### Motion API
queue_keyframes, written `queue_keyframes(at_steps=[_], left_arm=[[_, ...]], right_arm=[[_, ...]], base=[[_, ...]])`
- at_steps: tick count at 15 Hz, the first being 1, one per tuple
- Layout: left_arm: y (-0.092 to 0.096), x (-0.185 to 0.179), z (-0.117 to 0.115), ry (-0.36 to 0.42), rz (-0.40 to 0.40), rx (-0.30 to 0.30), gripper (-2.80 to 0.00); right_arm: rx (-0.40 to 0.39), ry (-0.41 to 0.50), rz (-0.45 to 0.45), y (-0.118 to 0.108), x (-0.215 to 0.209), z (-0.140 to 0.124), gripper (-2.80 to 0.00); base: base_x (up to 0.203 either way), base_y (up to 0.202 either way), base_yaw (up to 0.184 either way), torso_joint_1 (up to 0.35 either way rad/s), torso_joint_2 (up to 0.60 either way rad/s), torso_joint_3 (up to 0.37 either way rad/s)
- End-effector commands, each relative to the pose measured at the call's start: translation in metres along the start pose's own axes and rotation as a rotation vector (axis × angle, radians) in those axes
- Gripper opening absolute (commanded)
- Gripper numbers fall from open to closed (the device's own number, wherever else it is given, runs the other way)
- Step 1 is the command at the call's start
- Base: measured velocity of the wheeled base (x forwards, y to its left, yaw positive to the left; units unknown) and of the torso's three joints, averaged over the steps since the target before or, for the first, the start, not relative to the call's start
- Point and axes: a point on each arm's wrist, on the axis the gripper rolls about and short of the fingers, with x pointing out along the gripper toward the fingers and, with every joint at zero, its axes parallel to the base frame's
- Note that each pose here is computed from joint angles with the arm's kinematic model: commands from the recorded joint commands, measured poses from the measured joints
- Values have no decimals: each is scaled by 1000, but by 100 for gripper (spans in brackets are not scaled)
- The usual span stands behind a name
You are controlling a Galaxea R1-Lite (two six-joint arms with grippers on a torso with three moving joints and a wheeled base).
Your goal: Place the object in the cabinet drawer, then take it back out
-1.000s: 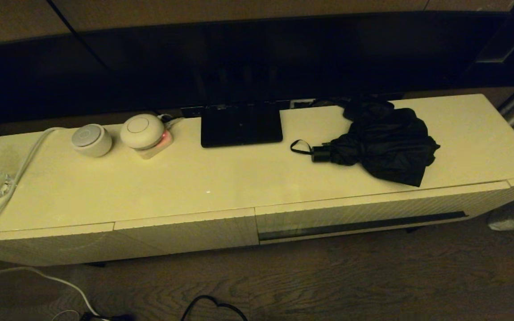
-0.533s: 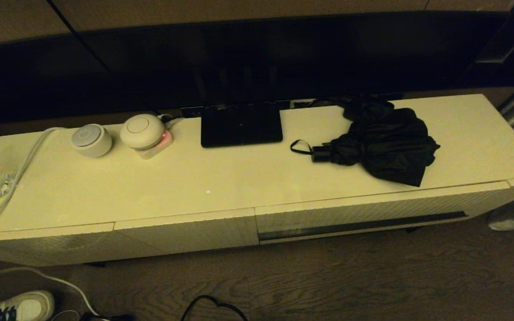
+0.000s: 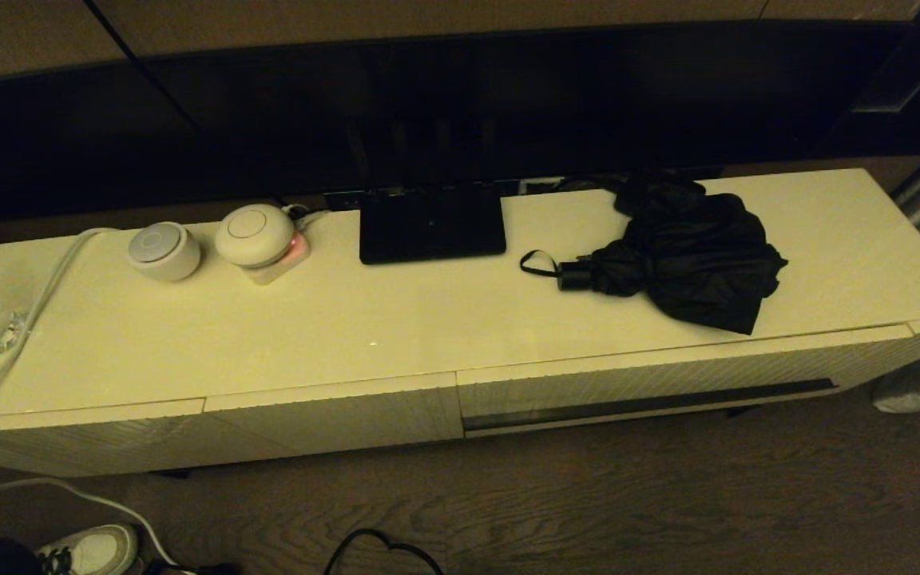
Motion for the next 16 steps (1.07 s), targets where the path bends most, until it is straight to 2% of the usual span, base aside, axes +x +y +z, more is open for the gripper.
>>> queue_keyframes(at_steps=[1,16], left_arm=[[0,0,-1,3,1,1,-280],[0,0,-1,3,1,1,-280]], right_arm=[[-2,5,3,0,0,-1,-280],[7,10,1,0,0,-1,-280]], base=[[0,0,0,0,0,0],[0,0,0,0,0,0]])
